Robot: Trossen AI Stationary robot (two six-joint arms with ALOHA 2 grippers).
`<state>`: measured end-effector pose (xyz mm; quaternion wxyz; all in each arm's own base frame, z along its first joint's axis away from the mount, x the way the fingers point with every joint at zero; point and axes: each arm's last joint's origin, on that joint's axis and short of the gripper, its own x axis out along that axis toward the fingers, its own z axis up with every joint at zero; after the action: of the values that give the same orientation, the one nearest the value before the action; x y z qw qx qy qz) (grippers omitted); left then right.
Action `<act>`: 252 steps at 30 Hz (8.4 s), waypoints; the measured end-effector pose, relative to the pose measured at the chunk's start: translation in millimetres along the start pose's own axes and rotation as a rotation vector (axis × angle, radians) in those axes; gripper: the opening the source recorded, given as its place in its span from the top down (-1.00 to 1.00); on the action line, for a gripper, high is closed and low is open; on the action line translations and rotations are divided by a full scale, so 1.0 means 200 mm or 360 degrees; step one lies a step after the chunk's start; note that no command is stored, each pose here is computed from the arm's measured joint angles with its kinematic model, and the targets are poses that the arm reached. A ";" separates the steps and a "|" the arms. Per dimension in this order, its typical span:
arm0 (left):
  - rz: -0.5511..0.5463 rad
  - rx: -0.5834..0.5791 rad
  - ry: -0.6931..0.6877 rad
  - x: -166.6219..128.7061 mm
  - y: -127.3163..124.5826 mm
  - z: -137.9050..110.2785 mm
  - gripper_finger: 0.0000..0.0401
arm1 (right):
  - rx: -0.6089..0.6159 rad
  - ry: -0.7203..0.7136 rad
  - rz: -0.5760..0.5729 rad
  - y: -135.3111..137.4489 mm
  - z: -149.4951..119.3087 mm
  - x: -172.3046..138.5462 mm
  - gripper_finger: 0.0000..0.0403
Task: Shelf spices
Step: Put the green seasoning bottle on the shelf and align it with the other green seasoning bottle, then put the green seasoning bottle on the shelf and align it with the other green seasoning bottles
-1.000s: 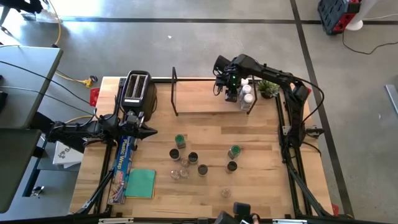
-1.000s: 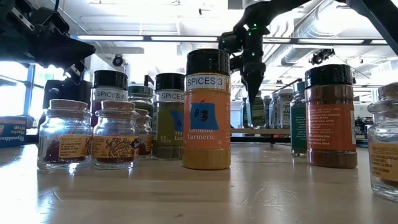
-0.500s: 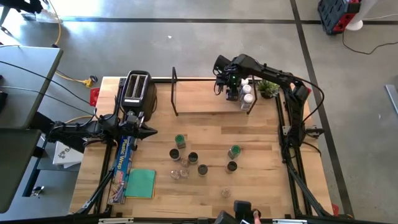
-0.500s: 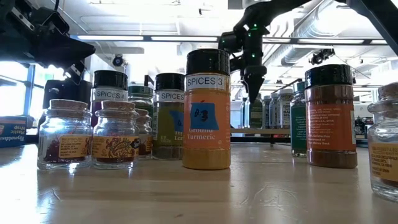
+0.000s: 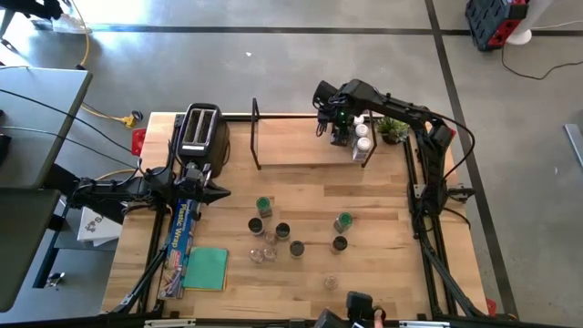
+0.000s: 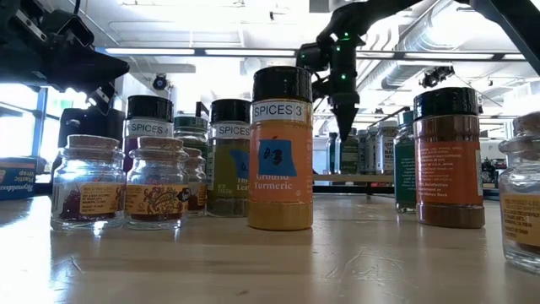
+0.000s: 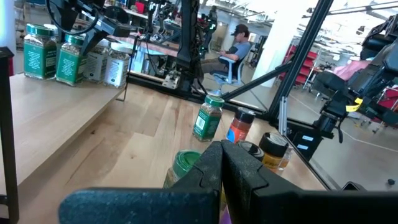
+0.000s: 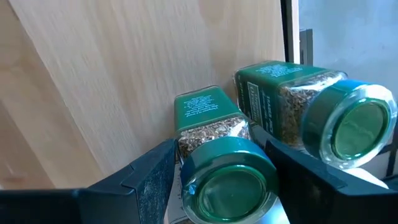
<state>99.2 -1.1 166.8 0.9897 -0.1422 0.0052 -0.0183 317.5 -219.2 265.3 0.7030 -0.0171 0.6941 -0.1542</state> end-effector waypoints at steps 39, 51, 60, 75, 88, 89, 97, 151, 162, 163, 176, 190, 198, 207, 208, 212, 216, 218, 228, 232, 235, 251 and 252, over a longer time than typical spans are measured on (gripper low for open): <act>0.0000 0.0000 0.0000 0.00 0.00 0.00 1.00 | -0.0141 -0.0487 0.0279 0.14 -0.14 -0.36 0.00; 0.0001 0.0000 0.0000 0.00 0.00 0.00 1.00 | -0.0119 -0.0231 0.0235 0.19 -0.19 -0.04 0.96; 0.0000 0.0000 0.0000 0.00 0.00 0.00 1.00 | -0.0072 -0.0307 0.0047 0.13 -0.17 -0.03 0.98; 0.0000 0.0000 0.0000 0.00 0.00 0.00 1.00 | -0.0133 -0.0383 -0.0009 0.09 -0.16 -0.03 0.98; 0.0000 0.0000 0.0000 0.00 0.00 0.00 1.00 | -0.0006 -0.0509 0.0075 0.23 -0.12 -0.32 0.98; 0.0000 0.0000 0.0000 0.00 0.00 0.00 1.00 | 0.0114 -0.0502 0.0137 0.24 -0.13 -0.33 0.98; 0.0000 0.0000 0.0000 0.00 0.00 0.00 1.00 | 0.0163 -0.0361 0.0782 0.33 -0.19 -0.34 0.92; 0.0000 0.0000 0.0000 0.00 0.00 0.00 1.00 | 0.0205 -0.0394 0.0256 -0.09 -0.17 -0.10 0.08; 0.0000 0.0000 0.0000 0.00 0.00 0.00 1.00 | -0.0170 -0.0424 0.0228 -0.09 -0.17 -0.10 0.38; 0.0000 0.0000 0.0000 0.00 0.00 0.00 1.00 | -0.0202 -0.0426 0.0223 -0.09 -0.17 -0.10 0.38; 0.0000 0.0000 0.0000 0.00 0.00 0.00 1.00 | -0.0354 -0.0408 0.0074 -0.11 -0.16 -0.09 0.40; 0.0000 0.0000 0.0000 0.00 0.00 0.00 1.00 | -0.0354 -0.0417 0.0052 -0.10 -0.17 -0.11 0.38; 0.0000 0.0000 0.0000 0.00 0.00 0.00 1.00 | -0.0312 -0.0511 0.0023 -0.07 -0.22 -0.24 0.18; 0.0000 0.0000 0.0000 0.00 0.00 0.00 1.00 | -0.0071 -0.0577 0.0598 0.26 -0.24 -0.43 0.09; 0.0000 0.0000 -0.0001 0.00 0.00 0.00 1.00 | -0.0127 -0.0545 0.0654 0.32 -0.25 -0.45 0.09; 0.0000 0.0000 0.0000 0.00 0.00 0.00 1.00 | -0.0428 -0.0411 0.0815 0.56 -0.26 -0.49 0.09; 0.0000 0.0000 0.0000 0.00 0.00 0.00 1.00 | -0.0633 -0.0385 0.0855 0.78 -0.26 -0.55 0.04; 0.0000 0.0000 0.0000 0.00 0.00 0.00 1.00 | -0.0704 -0.0412 0.0861 0.87 -0.26 -0.57 -0.03; 0.0000 0.0000 0.0000 0.00 0.00 0.00 1.00 | -0.0966 -0.0299 0.0769 1.21 -0.19 -0.48 -0.45; 0.0000 0.0000 0.0000 0.00 0.00 0.00 1.00 | -0.1081 -0.0133 0.0770 1.29 -0.17 -0.39 -0.50; 0.0000 0.0000 0.0000 0.00 0.00 0.00 1.00 | -0.1171 -0.0046 0.0706 1.33 -0.18 -0.34 -0.50; 0.0000 0.0000 0.0000 0.00 0.00 0.00 1.00 | -0.1061 0.0031 0.0553 1.40 -0.22 -0.17 -0.43; 0.0000 0.0000 0.0001 0.00 0.00 0.00 1.00 | -0.1054 0.0034 0.0553 1.40 -0.22 -0.17 -0.39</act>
<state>99.2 -1.1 166.8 0.9897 -0.1422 0.0054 -0.0182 329.2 62.9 229.4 0.6678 -0.1239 0.7061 0.2001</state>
